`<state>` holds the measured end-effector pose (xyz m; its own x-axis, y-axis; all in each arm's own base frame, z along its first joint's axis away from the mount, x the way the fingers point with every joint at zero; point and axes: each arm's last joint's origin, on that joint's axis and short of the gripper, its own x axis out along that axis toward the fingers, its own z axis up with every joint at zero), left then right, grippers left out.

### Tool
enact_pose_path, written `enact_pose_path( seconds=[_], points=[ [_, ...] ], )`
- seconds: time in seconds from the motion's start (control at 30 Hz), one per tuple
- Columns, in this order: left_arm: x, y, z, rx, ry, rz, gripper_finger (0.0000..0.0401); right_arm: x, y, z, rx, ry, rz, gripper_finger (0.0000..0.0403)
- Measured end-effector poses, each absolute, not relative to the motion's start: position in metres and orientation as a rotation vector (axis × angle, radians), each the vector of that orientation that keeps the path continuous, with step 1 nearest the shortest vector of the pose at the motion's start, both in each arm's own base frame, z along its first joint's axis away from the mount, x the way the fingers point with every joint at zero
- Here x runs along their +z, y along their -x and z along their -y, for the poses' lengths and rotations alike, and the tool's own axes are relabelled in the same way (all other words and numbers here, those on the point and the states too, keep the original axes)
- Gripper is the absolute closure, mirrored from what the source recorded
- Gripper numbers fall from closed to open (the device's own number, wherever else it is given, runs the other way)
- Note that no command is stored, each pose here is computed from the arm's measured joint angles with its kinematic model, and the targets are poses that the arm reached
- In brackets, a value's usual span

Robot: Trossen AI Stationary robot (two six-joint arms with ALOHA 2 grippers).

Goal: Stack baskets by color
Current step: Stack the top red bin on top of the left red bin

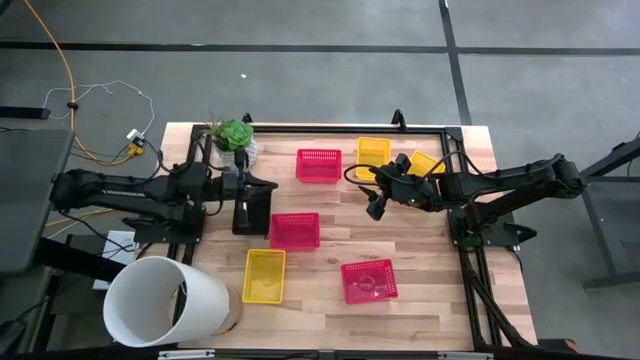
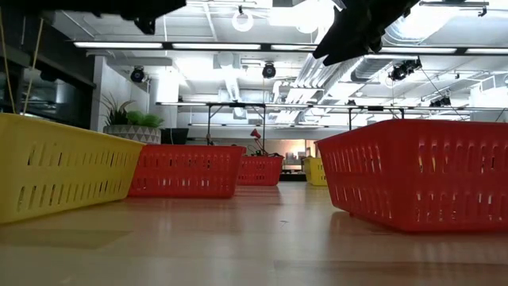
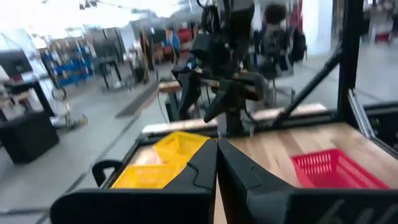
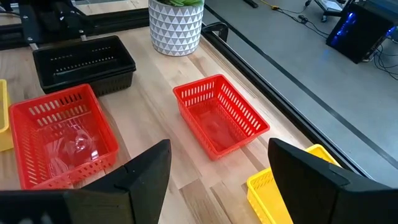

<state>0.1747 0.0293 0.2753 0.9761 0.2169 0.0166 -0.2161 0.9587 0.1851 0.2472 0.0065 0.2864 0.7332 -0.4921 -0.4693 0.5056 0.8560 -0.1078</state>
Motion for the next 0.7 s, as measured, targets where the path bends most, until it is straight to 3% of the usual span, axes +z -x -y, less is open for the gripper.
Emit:
enact_pose_path(
  seconds=[0.27,0.7],
  points=[
    [0.236,-0.165,-0.047,0.257,-0.124,0.015,0.0401,0.286,-0.247,-0.007,-0.526,-0.009,-0.518,0.0147],
    [0.215,-0.154,-0.064,0.272,-0.043,-0.022,0.0401,0.288,-0.249,-0.008,-0.483,0.010,-0.505,0.0147]
  ],
)
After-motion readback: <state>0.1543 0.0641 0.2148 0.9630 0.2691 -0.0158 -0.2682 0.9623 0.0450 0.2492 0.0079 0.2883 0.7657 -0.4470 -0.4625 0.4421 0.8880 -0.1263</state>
